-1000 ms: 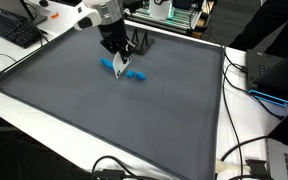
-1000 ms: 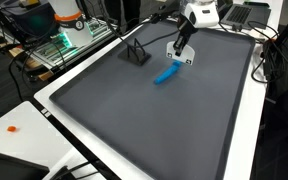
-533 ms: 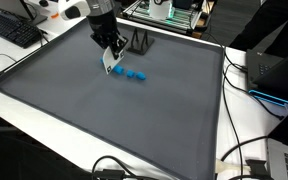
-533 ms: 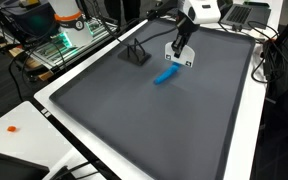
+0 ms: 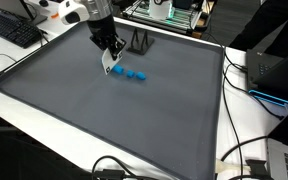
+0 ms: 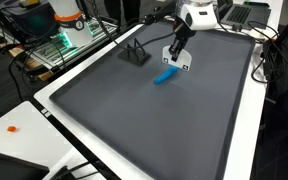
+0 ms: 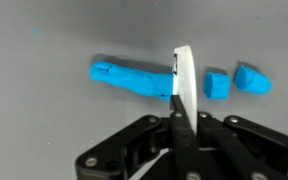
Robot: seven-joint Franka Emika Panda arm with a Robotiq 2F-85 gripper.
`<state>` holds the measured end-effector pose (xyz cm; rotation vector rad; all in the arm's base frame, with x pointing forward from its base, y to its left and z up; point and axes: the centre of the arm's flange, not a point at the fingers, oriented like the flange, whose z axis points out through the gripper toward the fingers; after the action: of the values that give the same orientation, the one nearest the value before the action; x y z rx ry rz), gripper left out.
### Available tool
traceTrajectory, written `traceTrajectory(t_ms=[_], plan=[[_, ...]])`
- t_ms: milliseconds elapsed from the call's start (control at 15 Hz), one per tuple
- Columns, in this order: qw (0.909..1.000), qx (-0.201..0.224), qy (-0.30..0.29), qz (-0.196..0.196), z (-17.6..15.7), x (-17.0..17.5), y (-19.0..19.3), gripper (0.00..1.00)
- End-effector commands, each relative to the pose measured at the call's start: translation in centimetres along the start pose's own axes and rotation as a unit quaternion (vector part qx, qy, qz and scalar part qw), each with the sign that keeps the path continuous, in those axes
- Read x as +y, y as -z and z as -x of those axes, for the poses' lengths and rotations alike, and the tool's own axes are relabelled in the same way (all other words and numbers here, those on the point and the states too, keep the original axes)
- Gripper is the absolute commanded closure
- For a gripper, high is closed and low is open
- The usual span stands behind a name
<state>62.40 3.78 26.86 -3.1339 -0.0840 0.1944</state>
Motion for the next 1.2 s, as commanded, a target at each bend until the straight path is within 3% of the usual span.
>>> traceTrajectory(t_ms=[0,1133], plan=[[0.9999,-0.003,0.007,0.009,0.3,0.7,-1.5,0.99],[0.9998,-0.018,0.01,0.007,0.7,0.8,-6.3,0.99]])
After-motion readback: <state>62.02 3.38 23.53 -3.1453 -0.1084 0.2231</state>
